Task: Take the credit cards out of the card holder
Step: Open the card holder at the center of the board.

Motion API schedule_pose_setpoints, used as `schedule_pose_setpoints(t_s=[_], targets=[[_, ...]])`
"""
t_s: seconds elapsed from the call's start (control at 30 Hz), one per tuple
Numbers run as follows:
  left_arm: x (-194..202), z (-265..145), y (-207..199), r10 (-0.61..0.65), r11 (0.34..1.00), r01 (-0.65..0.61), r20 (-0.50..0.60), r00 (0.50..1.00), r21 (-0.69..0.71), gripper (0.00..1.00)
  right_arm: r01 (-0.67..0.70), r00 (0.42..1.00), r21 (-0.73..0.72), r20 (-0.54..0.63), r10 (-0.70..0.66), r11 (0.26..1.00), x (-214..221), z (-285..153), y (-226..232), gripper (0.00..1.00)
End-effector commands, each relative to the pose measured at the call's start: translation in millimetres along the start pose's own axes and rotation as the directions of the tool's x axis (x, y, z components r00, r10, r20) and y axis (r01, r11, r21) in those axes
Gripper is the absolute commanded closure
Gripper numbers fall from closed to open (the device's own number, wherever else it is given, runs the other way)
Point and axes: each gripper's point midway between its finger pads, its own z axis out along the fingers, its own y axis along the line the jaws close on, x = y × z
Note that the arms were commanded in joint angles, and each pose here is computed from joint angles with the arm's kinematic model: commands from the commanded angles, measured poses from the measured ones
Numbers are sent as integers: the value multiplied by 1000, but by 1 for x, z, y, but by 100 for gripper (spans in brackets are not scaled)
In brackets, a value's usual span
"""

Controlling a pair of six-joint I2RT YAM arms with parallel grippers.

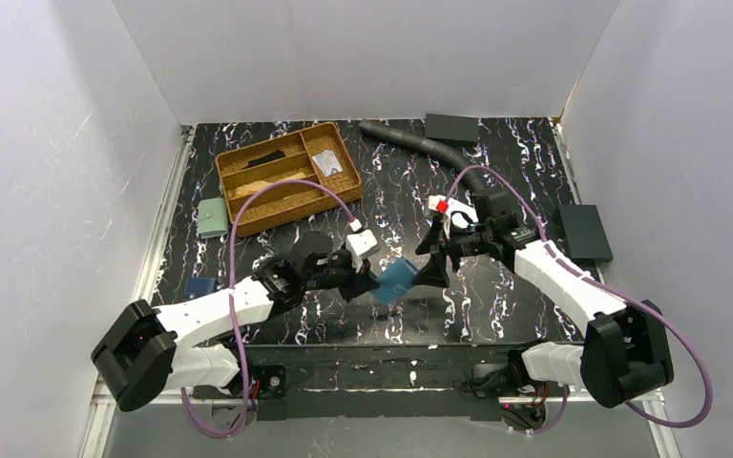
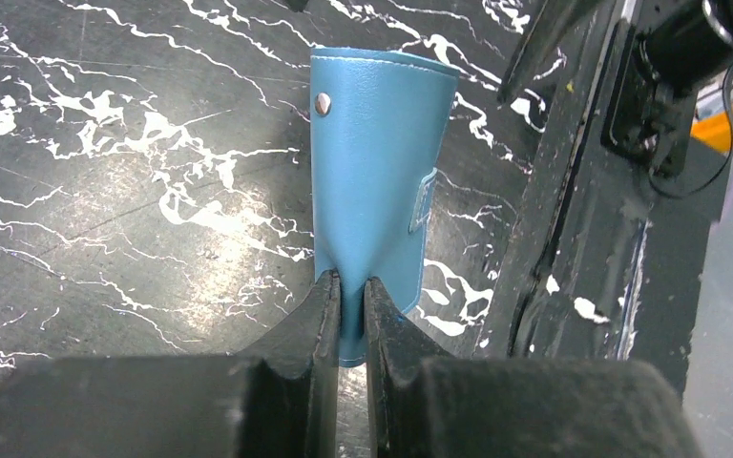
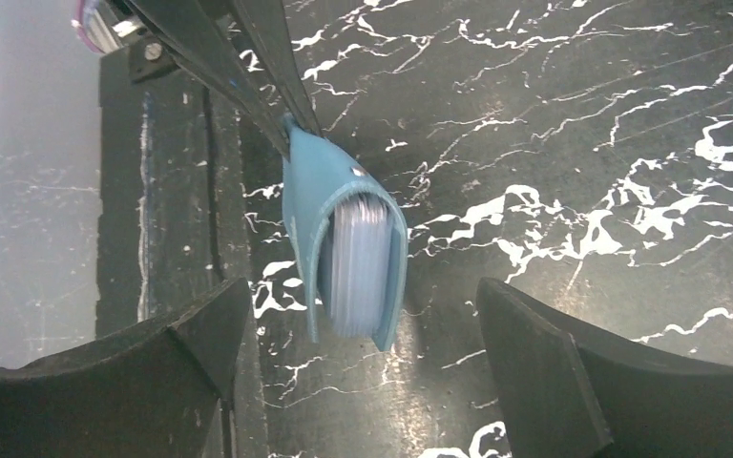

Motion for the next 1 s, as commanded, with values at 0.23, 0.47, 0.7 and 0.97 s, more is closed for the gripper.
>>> schedule_pose_setpoints(t_s=[0.23, 0.47, 0.7, 0.97], targets=[[-20, 6, -13, 99, 991, -102, 40, 994, 86, 100, -150, 986, -162, 53, 161, 975, -7, 11, 17, 6], [-19, 7, -17, 83, 992, -87, 42, 996, 91, 100, -202, 979, -161, -8, 203, 966, 7, 24, 15, 14], [-16, 7, -16, 76, 993, -80, 45, 996, 83, 100, -209, 978, -208, -68, 199, 956, 15, 37, 22, 61], [-19, -4, 12, -100, 986, 111, 92, 991, -122, 55, -20, 994, -103, -113, 8, 994, 2, 24, 4, 99]])
